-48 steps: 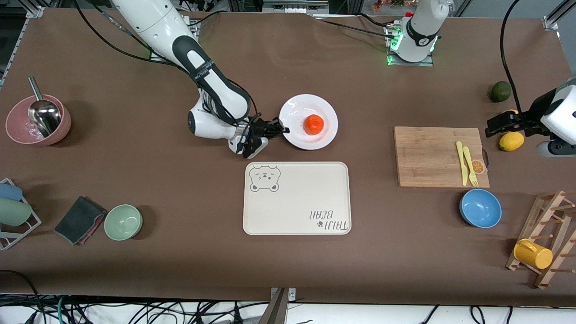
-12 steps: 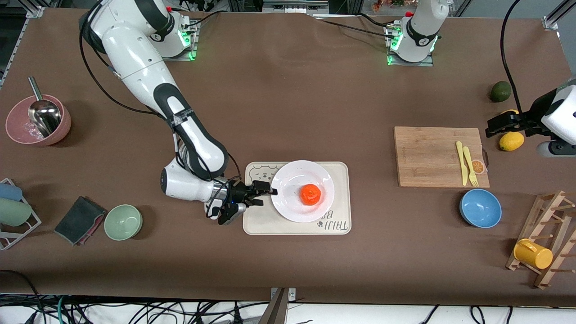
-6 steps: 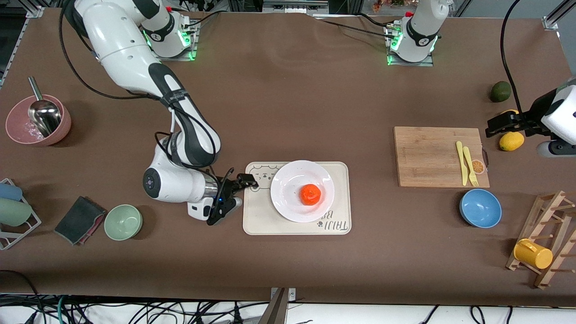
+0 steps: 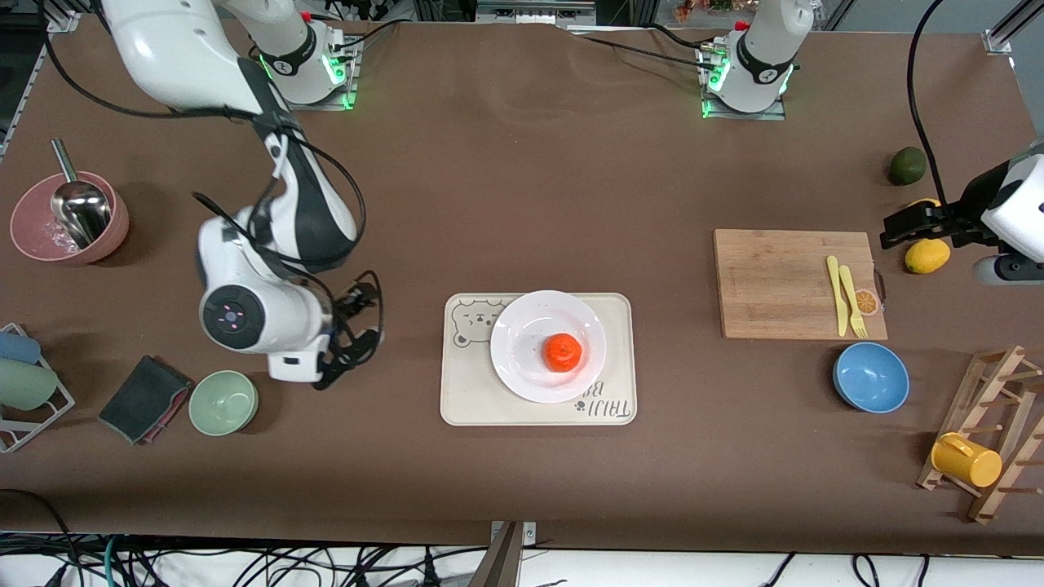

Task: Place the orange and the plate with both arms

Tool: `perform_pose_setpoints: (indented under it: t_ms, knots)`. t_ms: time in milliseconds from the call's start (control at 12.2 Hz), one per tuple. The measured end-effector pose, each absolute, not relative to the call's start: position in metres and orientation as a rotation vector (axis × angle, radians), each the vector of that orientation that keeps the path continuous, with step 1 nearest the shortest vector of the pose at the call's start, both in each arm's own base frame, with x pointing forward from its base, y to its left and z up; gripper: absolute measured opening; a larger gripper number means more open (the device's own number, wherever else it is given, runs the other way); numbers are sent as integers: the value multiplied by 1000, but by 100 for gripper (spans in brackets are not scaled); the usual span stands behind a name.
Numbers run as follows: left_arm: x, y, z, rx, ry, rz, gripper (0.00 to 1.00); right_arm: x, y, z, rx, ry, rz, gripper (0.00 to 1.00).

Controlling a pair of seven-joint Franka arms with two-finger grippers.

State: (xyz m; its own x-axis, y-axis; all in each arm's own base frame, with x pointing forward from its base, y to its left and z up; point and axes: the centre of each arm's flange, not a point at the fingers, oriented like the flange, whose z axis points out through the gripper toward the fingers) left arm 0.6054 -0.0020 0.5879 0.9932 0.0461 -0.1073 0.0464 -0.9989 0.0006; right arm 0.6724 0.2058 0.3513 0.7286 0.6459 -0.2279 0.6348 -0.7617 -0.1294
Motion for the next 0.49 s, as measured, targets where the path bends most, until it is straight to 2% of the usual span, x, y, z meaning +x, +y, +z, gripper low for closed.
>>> perform_pose_setpoints:
  t_ms: [245, 490]
  knots:
    - [605, -2, 588, 3133, 73, -169, 100, 668, 143, 429, -3002, -935, 426, 100]
    - [605, -2, 588, 3133, 73, -169, 100, 654, 93, 491, -3047, -785, 544, 100]
